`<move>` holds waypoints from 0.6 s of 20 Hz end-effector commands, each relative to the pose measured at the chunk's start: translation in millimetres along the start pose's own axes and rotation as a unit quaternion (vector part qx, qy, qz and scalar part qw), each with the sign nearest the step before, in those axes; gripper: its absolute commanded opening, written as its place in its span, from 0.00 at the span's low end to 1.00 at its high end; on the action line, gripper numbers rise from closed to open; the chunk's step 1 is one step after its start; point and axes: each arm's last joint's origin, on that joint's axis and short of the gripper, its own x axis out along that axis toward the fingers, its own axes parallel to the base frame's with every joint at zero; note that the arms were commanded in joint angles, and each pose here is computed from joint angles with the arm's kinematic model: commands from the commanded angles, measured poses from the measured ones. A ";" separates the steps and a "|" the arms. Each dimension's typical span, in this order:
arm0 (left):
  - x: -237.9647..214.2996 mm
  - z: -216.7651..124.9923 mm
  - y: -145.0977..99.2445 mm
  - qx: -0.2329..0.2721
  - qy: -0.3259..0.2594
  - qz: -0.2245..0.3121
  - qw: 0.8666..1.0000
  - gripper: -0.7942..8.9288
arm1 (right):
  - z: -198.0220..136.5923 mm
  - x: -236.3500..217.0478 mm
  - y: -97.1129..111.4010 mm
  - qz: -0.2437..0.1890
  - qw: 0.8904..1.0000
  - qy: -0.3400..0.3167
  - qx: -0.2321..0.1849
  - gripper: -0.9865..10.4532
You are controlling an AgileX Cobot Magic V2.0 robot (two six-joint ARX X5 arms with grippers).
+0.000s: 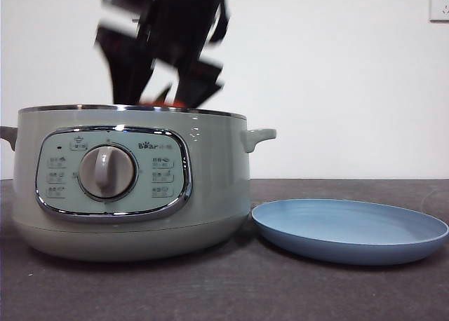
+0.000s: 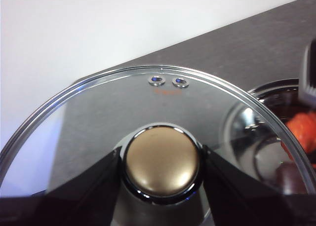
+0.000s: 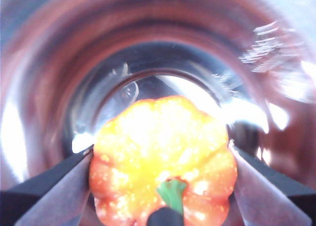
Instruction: Take the pumpkin out from the steamer,put the pumpkin in the blue plate,close the lid
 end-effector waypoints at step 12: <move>34.2 29.0 -20.1 -0.019 -0.039 -0.089 0.995 0.07 | -111.2 -158.2 -56.4 -0.218 0.942 0.036 0.253 0.08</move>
